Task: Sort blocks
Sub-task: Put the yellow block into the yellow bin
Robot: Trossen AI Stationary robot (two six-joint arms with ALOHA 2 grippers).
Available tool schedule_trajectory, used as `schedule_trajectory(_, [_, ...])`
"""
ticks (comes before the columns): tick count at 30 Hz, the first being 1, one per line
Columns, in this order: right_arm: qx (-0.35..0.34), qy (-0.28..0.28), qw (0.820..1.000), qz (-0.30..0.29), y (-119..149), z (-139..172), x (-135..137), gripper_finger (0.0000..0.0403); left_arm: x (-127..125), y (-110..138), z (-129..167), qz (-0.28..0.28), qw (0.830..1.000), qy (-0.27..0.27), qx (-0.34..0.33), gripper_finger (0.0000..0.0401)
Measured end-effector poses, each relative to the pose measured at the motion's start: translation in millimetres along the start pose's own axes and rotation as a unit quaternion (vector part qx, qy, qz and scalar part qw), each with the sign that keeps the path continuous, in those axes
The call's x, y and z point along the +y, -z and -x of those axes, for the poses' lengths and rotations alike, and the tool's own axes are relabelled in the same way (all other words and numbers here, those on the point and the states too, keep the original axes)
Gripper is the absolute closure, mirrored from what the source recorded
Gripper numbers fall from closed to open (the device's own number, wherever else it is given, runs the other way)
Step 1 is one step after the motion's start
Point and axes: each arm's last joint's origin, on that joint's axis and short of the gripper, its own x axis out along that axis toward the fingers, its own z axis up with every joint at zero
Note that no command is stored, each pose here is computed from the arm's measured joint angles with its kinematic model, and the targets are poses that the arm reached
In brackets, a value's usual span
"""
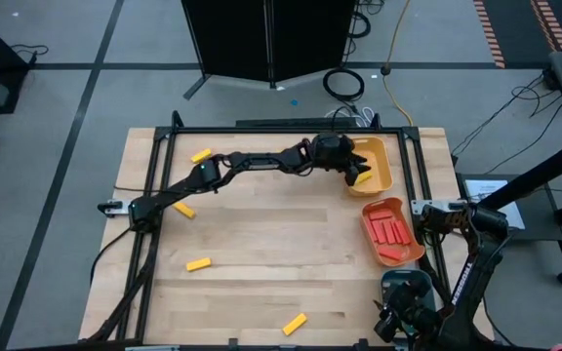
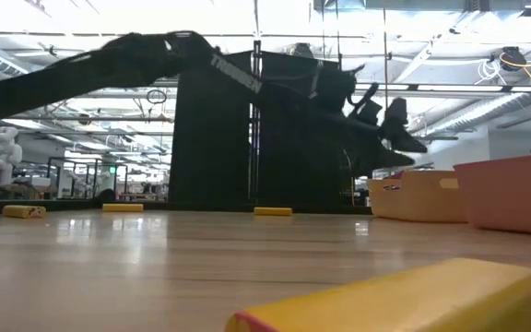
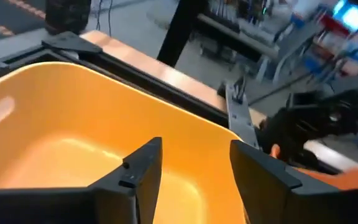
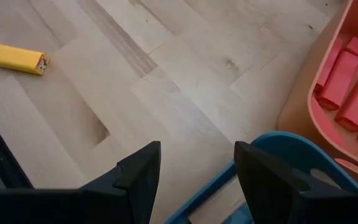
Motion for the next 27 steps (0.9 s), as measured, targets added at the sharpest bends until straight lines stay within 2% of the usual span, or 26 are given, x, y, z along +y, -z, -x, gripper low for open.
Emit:
schedule_trajectory(4, [0.001, -0.001, 1.000, -0.004, 0, 0, 0, 0.0206, -13, -26, 20, -0.058, 0.996, -0.029, 0.058, 0.0215])
schedule_trajectory(7, [0.002, -0.005, 1.000, -0.008, 0, 0, 1, 0.0206, -27, -44, 45, -0.115, 0.981, -0.073, 0.138, 0.0215])
schedule_trajectory(9, [0.003, -0.011, 1.000, -0.012, 1, 0, 2, 0.0206, -37, -55, 68, -0.154, 0.961, -0.101, 0.209, 0.0214])
schedule_trajectory(12, [-0.007, -0.028, 0.999, -0.018, 2, -1, 6, 0.0206, -43, -69, 111, -0.192, 0.910, -0.163, 0.330, 0.0214])
schedule_trajectory(15, [-0.027, -0.049, 0.998, -0.011, 4, -2, 11, 0.0206, -35, -78, 155, -0.171, 0.859, -0.209, 0.436, 0.0214])
schedule_trajectory(18, [-0.042, -0.057, 0.997, 0.003, 6, -6, 15, 0.0206, -19, -81, 192, -0.108, 0.819, -0.238, 0.511, 0.0214])
schedule_trajectory(22, [-0.048, -0.052, 0.997, 0.002, 5, -11, 18, 0.0206, 9, -75, 234, -0.052, 0.746, -0.279, 0.603, 0.0214])
schedule_trajectory(25, [-0.047, -0.051, 0.998, 0.000, 4, -14, 20, 0.0206, 31, -69, 258, -0.026, 0.729, -0.289, 0.620, 0.0214])
schedule_trajectory(27, [-0.048, -0.051, 0.998, 0.001, 4, -14, 20, 0.0206, 41, -63, 272, -0.012, 0.724, -0.278, 0.630, 0.0214])
